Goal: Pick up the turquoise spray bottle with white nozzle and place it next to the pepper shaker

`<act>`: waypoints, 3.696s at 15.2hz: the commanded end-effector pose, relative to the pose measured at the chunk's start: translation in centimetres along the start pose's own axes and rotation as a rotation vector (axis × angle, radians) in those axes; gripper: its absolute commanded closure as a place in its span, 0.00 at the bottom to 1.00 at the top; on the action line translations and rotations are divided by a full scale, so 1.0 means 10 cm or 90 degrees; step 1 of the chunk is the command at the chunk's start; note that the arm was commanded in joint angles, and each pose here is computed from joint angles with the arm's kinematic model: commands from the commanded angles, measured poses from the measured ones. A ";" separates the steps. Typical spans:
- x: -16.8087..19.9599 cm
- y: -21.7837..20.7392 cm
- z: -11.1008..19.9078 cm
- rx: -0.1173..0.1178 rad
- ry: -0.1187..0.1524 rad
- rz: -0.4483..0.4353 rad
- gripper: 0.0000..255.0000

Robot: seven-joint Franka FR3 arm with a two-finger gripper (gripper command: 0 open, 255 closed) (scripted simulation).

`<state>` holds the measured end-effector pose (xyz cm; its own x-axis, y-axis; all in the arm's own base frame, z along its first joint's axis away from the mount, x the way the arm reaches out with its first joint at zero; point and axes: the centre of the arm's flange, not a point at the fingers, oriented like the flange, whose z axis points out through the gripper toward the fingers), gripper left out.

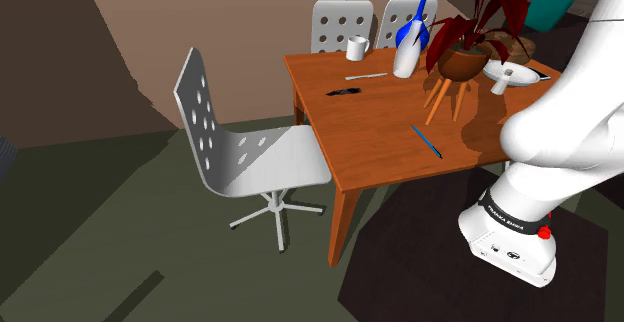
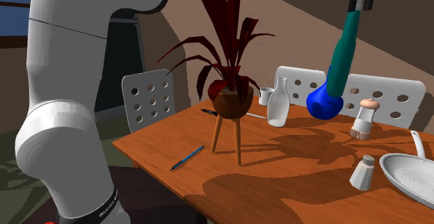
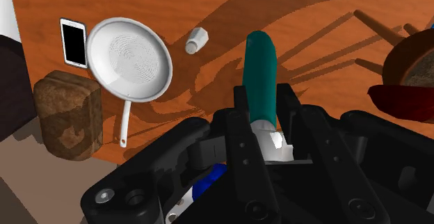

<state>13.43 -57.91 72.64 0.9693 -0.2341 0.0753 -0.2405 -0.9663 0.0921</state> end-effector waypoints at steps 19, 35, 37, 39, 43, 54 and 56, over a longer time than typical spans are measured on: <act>-0.10 -0.06 1.02 0.000 0.000 -0.001 1.00; -0.16 -0.14 1.86 0.000 0.000 -0.001 1.00; -0.17 -0.15 1.96 0.000 0.000 -0.001 1.00; -0.18 -0.16 2.07 0.000 0.000 -0.001 1.00; -0.20 -0.18 2.28 0.000 0.000 -0.001 1.00; -0.24 -0.23 2.85 0.000 0.000 -0.001 1.00; -0.25 -0.24 3.00 0.000 0.000 -0.001 1.00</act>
<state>13.25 -58.14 43.24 0.9699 -0.2317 0.0750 -0.2381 -0.9669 0.0915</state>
